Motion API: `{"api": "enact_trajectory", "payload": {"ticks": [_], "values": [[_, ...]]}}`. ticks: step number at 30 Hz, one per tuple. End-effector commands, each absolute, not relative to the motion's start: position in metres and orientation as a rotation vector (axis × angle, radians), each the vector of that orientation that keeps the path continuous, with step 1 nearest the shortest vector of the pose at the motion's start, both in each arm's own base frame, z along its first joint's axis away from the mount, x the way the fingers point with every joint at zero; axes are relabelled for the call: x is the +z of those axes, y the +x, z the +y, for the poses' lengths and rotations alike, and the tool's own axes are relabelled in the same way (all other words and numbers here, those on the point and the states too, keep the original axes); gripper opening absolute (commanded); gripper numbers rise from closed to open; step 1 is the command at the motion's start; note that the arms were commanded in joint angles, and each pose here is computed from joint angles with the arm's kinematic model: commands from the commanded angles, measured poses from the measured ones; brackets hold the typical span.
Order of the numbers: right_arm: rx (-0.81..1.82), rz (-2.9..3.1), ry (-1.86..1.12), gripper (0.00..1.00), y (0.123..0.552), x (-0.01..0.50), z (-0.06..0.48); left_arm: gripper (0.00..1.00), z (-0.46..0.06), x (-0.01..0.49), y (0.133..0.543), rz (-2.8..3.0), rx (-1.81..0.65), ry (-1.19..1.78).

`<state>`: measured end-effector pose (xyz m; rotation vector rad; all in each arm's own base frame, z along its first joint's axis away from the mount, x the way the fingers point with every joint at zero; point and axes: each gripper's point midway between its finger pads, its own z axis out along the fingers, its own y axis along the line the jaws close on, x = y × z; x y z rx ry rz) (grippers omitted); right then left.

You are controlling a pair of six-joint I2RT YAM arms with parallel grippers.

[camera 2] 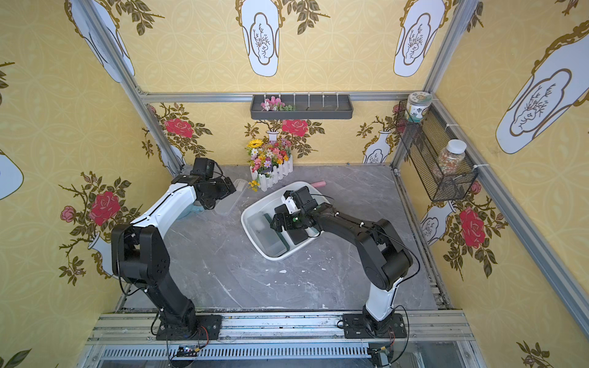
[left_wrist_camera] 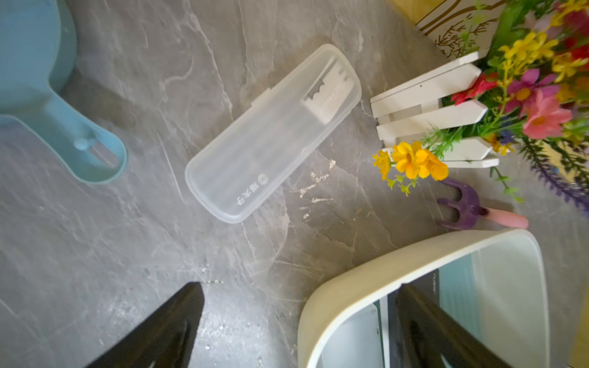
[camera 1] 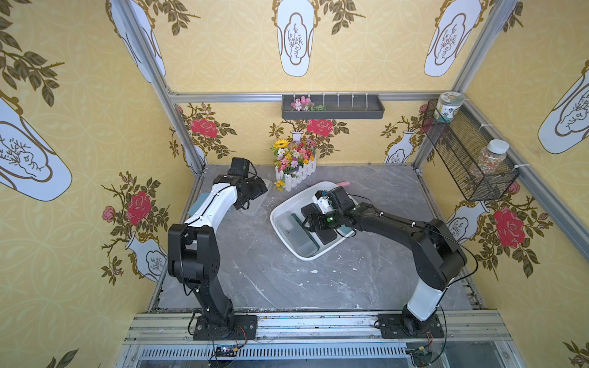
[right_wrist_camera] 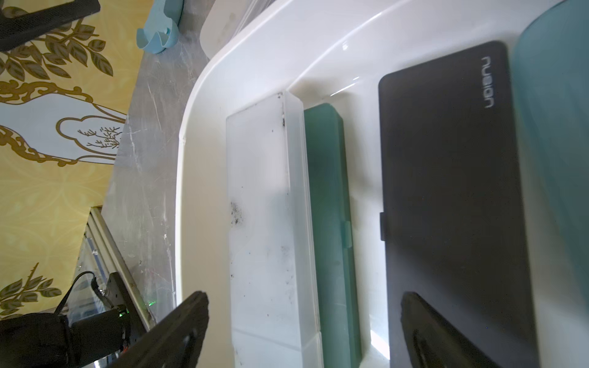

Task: Put the pencil case into the storage box
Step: Place the pencil case at the storage box.

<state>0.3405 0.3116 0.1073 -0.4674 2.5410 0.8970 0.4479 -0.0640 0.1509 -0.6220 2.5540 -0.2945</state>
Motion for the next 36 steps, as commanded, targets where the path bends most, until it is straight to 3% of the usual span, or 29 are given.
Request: {"api": "enact_trajectory", "payload": {"ticks": [1,6,12,28,36], "values": [[0.842,2.540,-0.474,0.97,0.340,0.108,0.305,1.00,-0.046,0.148,0.460,2.548,-0.085,-0.476],[0.831,2.544,-0.474,0.97,0.335,0.105,0.300,1.00,-0.030,0.136,0.491,2.590,0.141,-0.334],[0.830,2.533,-0.477,0.97,0.330,0.110,0.296,1.00,-0.031,0.100,0.532,2.667,0.248,-0.164],[0.810,2.516,-0.500,0.97,0.316,0.125,0.281,1.00,-0.064,0.059,0.539,2.746,0.068,0.224],[0.817,2.526,-0.488,0.97,0.310,0.120,0.278,1.00,-0.065,0.046,0.542,2.822,0.001,0.264]]}}
